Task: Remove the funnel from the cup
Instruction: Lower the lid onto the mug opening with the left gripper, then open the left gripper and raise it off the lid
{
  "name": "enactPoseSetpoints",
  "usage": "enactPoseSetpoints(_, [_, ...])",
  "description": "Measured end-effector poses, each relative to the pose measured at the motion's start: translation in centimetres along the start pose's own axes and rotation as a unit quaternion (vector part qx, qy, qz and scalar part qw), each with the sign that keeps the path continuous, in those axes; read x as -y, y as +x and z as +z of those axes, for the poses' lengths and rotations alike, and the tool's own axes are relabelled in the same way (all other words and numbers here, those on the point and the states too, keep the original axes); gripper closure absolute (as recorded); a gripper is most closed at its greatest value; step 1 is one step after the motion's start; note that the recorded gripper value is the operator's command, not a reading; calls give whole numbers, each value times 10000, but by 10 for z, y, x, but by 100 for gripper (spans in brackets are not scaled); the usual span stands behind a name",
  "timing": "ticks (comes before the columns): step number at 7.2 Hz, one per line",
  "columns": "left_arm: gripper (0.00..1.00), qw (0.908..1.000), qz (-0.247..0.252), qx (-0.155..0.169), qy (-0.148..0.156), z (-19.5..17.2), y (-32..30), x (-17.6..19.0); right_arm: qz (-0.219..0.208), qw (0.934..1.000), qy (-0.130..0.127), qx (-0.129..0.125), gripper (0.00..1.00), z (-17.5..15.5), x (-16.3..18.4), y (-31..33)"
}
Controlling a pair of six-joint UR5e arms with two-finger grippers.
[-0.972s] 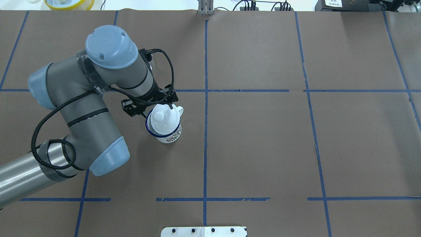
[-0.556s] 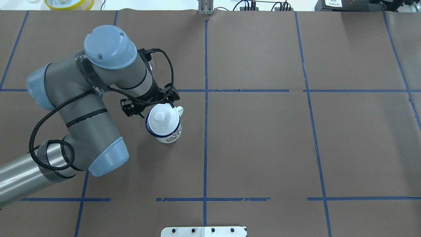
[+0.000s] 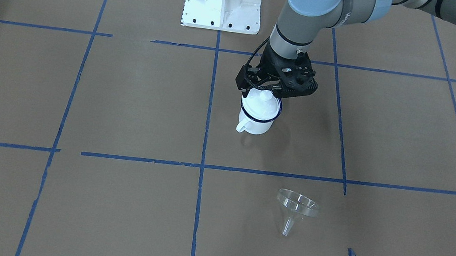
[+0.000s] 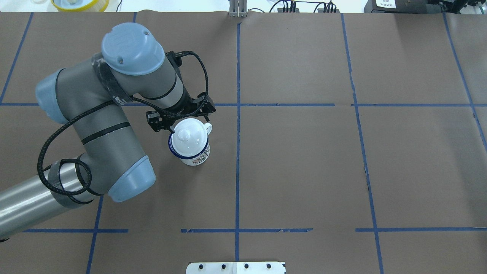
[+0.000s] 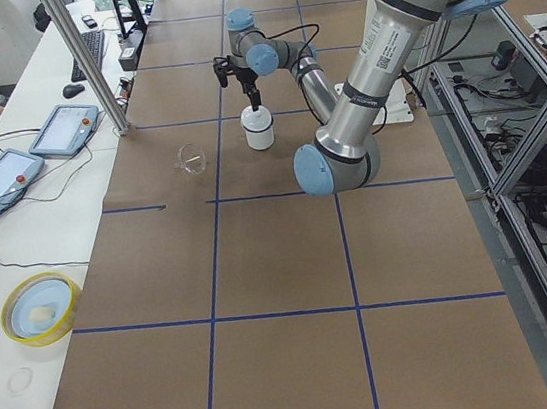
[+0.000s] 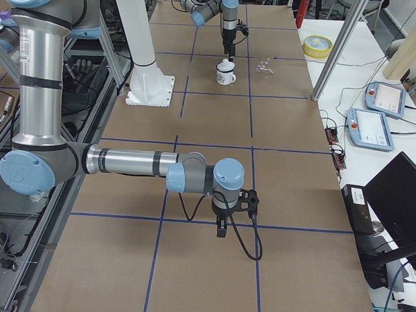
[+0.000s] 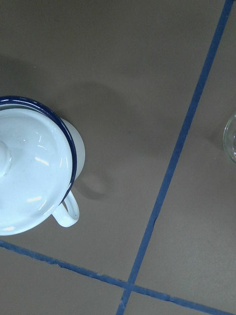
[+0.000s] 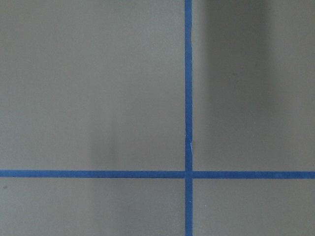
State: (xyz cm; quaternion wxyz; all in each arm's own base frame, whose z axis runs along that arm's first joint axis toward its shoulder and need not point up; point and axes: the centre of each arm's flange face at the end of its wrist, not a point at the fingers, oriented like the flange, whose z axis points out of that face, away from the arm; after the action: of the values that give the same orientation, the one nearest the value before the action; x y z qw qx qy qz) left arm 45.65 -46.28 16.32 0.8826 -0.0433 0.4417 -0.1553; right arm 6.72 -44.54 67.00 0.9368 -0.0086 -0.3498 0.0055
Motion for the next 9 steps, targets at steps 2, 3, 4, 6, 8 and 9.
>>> enactPoseSetpoints(2, [0, 9998, -111, -185, 17, 11, 17, 7, 0, 10000, 0, 0, 0, 0, 0, 0])
enactPoseSetpoints(3, [0, 9996, -133, -228, 23, 20, 27, 12, 0, 10000, 0, 0, 0, 0, 0, 0])
enactPoseSetpoints(4, [0, 9995, -153, -263, 43, 27, 35, 17, 0, 10000, 0, 0, 0, 0, 0, 0])
enactPoseSetpoints(6, [0, 9994, -153, -308, 96, 32, 40, 22, 0, 10000, 0, 0, 0, 0, 0, 0])
enactPoseSetpoints(8, [0, 9993, -155, -312, 106, 37, 40, 24, 0, 10000, 0, 0, 0, 0, 0, 0])
enactPoseSetpoints(9, [0, 9993, -160, -307, 106, 37, 40, 24, 0, 10000, 0, 0, 0, 0, 0, 0])
